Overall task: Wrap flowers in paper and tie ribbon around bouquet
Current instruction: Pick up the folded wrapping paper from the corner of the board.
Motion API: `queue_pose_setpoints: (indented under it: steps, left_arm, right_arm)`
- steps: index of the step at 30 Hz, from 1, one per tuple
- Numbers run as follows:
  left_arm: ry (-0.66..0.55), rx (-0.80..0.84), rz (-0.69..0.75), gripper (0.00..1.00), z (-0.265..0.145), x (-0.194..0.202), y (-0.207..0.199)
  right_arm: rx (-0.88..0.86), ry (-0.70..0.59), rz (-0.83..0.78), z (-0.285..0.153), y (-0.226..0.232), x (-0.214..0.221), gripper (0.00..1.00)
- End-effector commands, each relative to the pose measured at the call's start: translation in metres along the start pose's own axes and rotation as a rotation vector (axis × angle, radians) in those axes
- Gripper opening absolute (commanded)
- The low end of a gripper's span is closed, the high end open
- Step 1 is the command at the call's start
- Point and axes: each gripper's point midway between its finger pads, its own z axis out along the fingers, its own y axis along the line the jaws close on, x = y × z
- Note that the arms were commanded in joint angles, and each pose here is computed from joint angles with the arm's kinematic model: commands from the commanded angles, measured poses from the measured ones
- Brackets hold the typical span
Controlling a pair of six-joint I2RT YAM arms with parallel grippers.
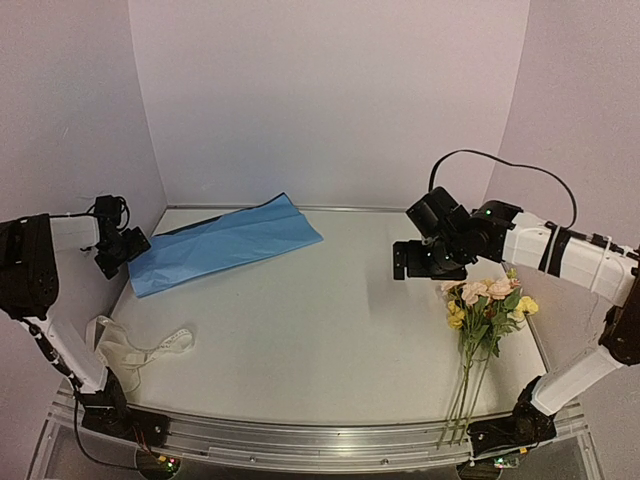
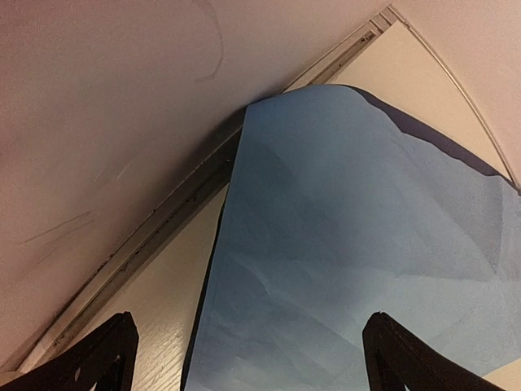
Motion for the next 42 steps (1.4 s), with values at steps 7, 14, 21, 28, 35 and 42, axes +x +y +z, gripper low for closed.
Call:
queue_pose_setpoints:
  steps: [7, 14, 21, 28, 35, 42]
  left_arm:
    - [0.014, 0.21, -0.073, 0.99, 0.029, 0.005, -0.025]
    - [0.013, 0.315, -0.087, 0.68, 0.031, 0.008, -0.039]
    - [-0.024, 0.556, -0.03, 0.16, -0.011, 0.008, -0.072]
    - [-0.093, 0.88, 0.313, 0.0, -0.118, 0.04, -0.156]
    - [0.0, 1.015, 0.683, 0.0, -0.183, 0.127, -0.212]
    - [0.114, 1.082, 0.969, 0.0, -0.226, 0.226, -0.244]
  right_arm:
    - [-0.023, -0.015, -0.007, 0.005, 0.001, -0.003, 0.98]
    - [-0.021, -0.012, 0.006, 0.006, -0.001, 0.0, 0.98]
    - [-0.017, -0.015, 0.015, 0.007, 0.0, -0.002, 0.98]
    - [-0.006, -0.01, 0.039, 0.013, 0.003, -0.005, 0.98]
    - [-0.049, 0.074, 0.157, 0.03, 0.012, -0.002, 0.98]
    - [-0.096, 0.17, 0.286, 0.046, 0.017, 0.004, 0.98]
